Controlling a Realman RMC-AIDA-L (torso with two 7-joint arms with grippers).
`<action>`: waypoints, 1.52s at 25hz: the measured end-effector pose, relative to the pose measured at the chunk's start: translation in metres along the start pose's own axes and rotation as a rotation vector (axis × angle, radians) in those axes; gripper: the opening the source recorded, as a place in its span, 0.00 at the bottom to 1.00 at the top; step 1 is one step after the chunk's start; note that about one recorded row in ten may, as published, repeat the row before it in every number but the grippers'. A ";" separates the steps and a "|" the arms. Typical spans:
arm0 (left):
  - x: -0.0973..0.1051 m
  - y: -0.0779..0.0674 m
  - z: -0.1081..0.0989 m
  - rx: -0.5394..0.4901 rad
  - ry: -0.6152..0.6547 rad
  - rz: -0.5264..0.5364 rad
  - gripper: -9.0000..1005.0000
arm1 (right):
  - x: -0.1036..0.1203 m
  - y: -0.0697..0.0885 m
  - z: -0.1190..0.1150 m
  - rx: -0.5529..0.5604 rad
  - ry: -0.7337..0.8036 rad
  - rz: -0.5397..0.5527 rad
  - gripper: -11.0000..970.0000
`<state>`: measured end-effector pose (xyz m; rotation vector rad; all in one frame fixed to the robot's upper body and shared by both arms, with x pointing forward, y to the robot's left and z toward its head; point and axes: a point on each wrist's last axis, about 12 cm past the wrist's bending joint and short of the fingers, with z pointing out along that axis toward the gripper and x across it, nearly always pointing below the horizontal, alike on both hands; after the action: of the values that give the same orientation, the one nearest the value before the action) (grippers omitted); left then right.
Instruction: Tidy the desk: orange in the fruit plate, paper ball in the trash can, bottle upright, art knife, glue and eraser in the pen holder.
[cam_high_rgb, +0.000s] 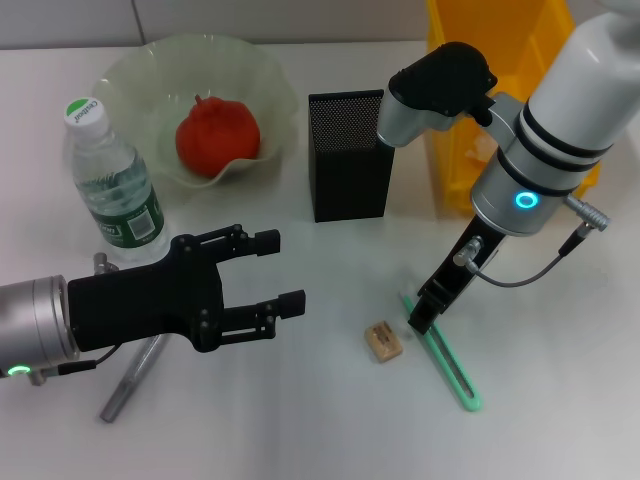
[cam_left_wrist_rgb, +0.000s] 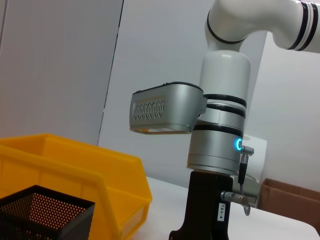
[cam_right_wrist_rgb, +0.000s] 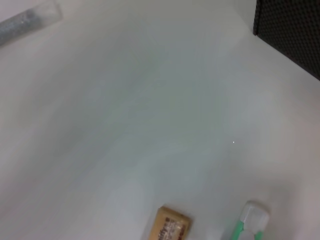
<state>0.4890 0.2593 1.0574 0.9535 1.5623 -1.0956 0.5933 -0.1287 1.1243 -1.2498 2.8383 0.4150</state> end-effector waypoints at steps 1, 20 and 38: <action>0.000 0.000 0.000 0.000 0.000 0.000 0.77 | 0.000 0.000 0.000 0.000 0.000 0.000 0.50; 0.000 0.000 0.000 -0.002 -0.002 0.000 0.77 | -0.002 0.004 0.002 0.008 0.008 -0.028 0.36; 0.000 0.001 0.000 -0.012 0.001 0.000 0.77 | -0.003 0.004 0.003 0.013 0.002 -0.028 0.31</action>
<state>0.4901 0.2599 1.0570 0.9458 1.5680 -1.0847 0.5921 -0.1236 1.1223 -1.2874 2.8164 0.3944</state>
